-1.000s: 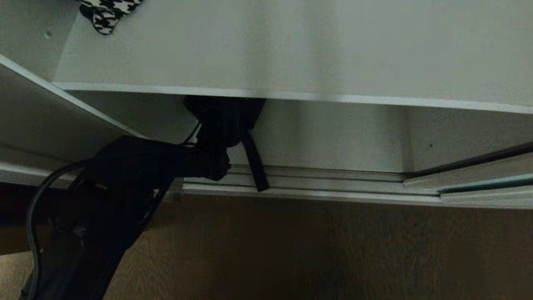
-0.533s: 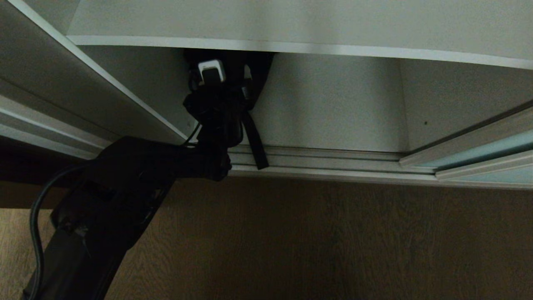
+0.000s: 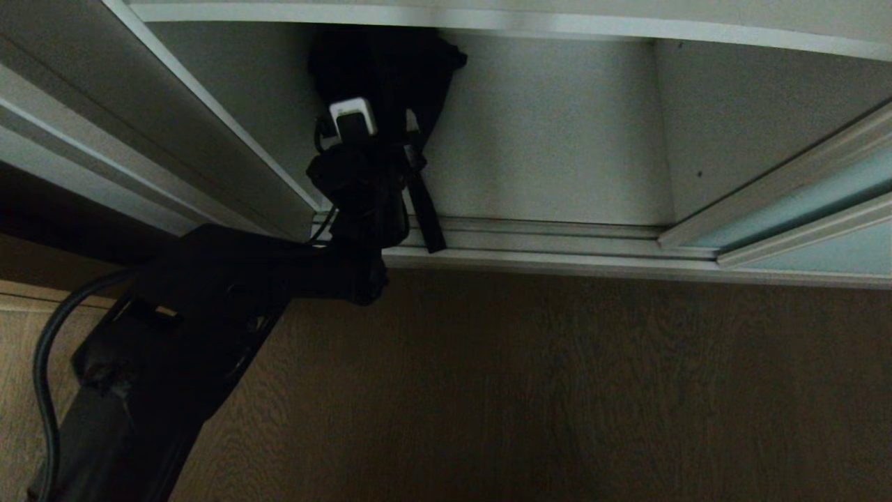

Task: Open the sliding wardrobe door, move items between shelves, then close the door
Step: Place the bag on the lower shelf

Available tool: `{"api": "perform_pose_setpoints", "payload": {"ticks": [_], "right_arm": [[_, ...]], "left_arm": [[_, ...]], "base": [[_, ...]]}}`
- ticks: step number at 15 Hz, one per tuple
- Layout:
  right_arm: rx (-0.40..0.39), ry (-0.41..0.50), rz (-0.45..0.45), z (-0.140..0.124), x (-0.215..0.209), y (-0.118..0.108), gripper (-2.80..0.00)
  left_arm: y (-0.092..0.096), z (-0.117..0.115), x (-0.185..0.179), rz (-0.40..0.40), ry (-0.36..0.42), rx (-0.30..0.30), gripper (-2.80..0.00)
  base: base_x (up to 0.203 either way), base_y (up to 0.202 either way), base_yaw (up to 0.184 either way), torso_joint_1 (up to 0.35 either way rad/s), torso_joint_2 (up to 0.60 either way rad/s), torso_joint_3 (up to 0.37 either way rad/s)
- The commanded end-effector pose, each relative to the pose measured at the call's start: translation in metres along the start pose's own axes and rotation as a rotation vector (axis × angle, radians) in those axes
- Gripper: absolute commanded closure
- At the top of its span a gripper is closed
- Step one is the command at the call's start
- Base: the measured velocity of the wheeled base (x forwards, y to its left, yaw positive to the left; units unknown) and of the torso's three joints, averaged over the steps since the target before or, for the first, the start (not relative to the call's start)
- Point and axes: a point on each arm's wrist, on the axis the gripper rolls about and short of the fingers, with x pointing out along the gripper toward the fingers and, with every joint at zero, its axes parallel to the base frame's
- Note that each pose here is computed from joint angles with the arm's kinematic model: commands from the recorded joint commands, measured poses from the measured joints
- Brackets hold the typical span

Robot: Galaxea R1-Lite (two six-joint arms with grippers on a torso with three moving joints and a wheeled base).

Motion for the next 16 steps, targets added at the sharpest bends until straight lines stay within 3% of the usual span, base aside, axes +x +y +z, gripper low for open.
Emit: {"api": "perform_pose_setpoints", "payload": {"ticks": [1,5,10,13,16], "right_arm": [[-0.001,-0.002,0.001,0.000,0.000,0.000,0.00],[-0.001,-0.003,0.001,0.000,0.000,0.000,0.00],[-0.001,-0.002,0.001,0.000,0.000,0.000,0.00],[-0.001,-0.003,0.001,0.000,0.000,0.000,0.00],[-0.001,-0.003,0.001,0.000,0.000,0.000,0.00]], "left_arm": [[-0.002,0.007,-0.001,-0.002,-0.011,-0.008,-2.80],[0.003,0.011,-0.009,-0.011,0.037,0.023,-2.80],[0.019,0.059,-0.024,-0.020,0.089,0.049,-2.80],[0.036,0.081,-0.049,-0.035,0.185,0.101,-2.80],[0.056,0.120,-0.074,-0.049,0.266,0.144,-2.80]], "base": [[-0.096,0.000,0.014,0.000,0.00,0.007],[-0.048,0.000,0.006,0.001,0.00,0.000],[0.000,0.000,0.000,0.000,0.00,0.000],[0.000,0.000,0.000,0.000,0.00,0.000],[0.000,0.000,0.000,0.000,0.00,0.000]]}}
